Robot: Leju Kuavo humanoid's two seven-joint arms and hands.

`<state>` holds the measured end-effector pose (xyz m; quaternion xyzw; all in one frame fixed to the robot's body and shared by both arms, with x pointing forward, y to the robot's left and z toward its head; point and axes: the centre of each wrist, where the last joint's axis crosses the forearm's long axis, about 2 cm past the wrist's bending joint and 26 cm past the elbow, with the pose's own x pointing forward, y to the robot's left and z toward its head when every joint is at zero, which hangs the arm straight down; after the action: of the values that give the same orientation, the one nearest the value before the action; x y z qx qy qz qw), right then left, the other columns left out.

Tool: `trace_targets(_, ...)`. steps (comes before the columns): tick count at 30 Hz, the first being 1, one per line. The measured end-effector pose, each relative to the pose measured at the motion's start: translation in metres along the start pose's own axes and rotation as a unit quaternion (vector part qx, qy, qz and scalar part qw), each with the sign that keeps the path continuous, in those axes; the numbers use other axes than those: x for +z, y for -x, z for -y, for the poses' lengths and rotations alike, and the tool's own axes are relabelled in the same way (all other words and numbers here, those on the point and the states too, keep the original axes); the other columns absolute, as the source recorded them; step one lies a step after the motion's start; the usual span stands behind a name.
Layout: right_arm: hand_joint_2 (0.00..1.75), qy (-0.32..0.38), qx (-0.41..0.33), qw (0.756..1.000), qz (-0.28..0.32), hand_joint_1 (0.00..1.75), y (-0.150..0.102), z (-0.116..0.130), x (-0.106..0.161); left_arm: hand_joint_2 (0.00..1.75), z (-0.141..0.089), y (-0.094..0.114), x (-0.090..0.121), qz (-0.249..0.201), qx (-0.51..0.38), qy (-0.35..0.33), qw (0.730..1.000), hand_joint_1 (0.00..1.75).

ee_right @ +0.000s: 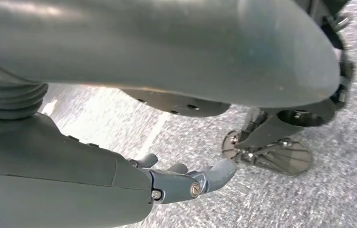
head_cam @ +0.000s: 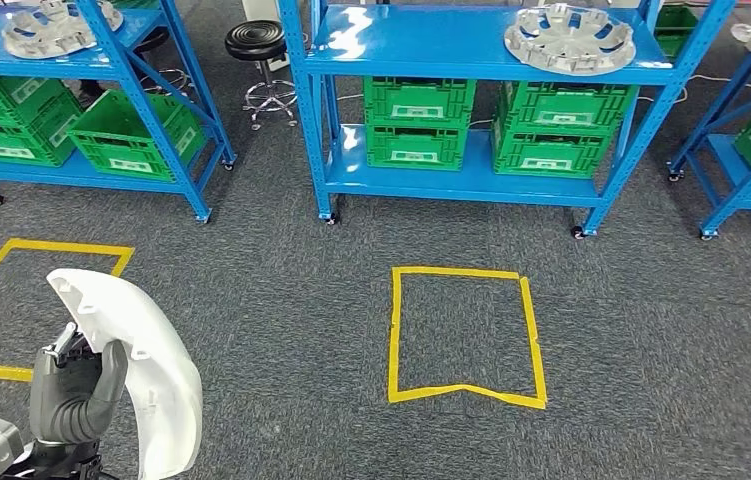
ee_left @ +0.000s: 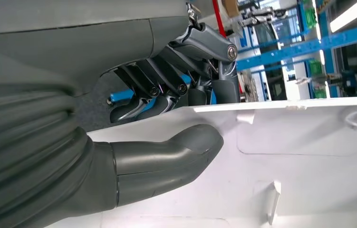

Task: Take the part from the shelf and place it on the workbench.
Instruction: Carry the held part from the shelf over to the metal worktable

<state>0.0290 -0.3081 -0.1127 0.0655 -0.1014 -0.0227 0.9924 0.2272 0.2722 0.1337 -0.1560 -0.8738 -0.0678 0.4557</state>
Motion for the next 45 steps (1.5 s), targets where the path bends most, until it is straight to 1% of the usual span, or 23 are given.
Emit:
trace_targets(4,0.00,-0.004,0.032,0.999,-0.005,0.00,-0.002,0.000,0.000,1.75,0.002,-0.001,0.007,-0.005,-0.017,-0.017,1.000,1.75)
trace_targets(8,0.00,-0.006,0.046,0.999,0.001,0.00,-0.005,0.002,0.000,1.75,0.006,-0.005,0.007,-0.011,-0.010,-0.025,1.000,1.75)
trace_targets(14,0.00,-0.002,0.034,0.999,-0.003,0.00,-0.007,0.005,0.000,1.75,0.011,-0.003,-0.003,-0.008,0.006,-0.020,1.000,1.75)
trace_targets(19,0.00,0.011,0.015,0.999,-0.027,0.00,-0.002,0.006,0.001,1.75,0.010,0.001,-0.006,-0.009,0.010,-0.024,1.000,1.75)
trace_targets(21,0.00,0.019,0.000,1.000,-0.023,0.00,-0.002,0.006,0.001,1.75,0.009,0.002,-0.005,-0.007,0.006,-0.031,0.999,1.75)
trace_targets(24,0.00,0.024,-0.017,0.999,-0.021,0.00,-0.003,0.004,0.000,1.75,0.007,-0.002,0.003,-0.012,0.001,-0.036,0.999,1.75)
trace_targets(29,0.00,0.020,-0.014,0.999,-0.031,0.00,0.001,0.001,0.000,1.75,-0.002,-0.014,0.024,-0.028,-0.018,-0.034,0.999,1.75)
trace_targets(32,0.00,0.018,-0.016,1.000,-0.017,0.00,0.003,0.000,0.000,1.75,-0.009,-0.019,0.038,-0.038,-0.028,-0.034,0.998,1.75)
trace_targets(34,0.00,0.016,-0.018,1.000,-0.007,0.00,0.003,-0.002,0.000,1.75,-0.015,-0.023,0.044,-0.039,-0.036,-0.035,0.998,1.75)
trace_targets(37,0.00,0.012,-0.015,1.000,-0.003,0.00,0.002,-0.004,-0.001,1.75,-0.022,-0.028,0.046,-0.033,-0.049,-0.036,0.998,1.75)
trace_targets(42,0.00,-0.002,0.003,1.000,-0.012,0.00,0.000,-0.012,-0.002,1.75,-0.025,-0.038,0.043,-0.023,-0.073,-0.030,0.997,1.75)
trace_targets(45,0.00,-0.007,0.006,1.000,-0.015,0.00,0.002,-0.018,-0.002,1.75,-0.027,-0.040,0.043,-0.022,-0.075,-0.028,0.997,1.75)
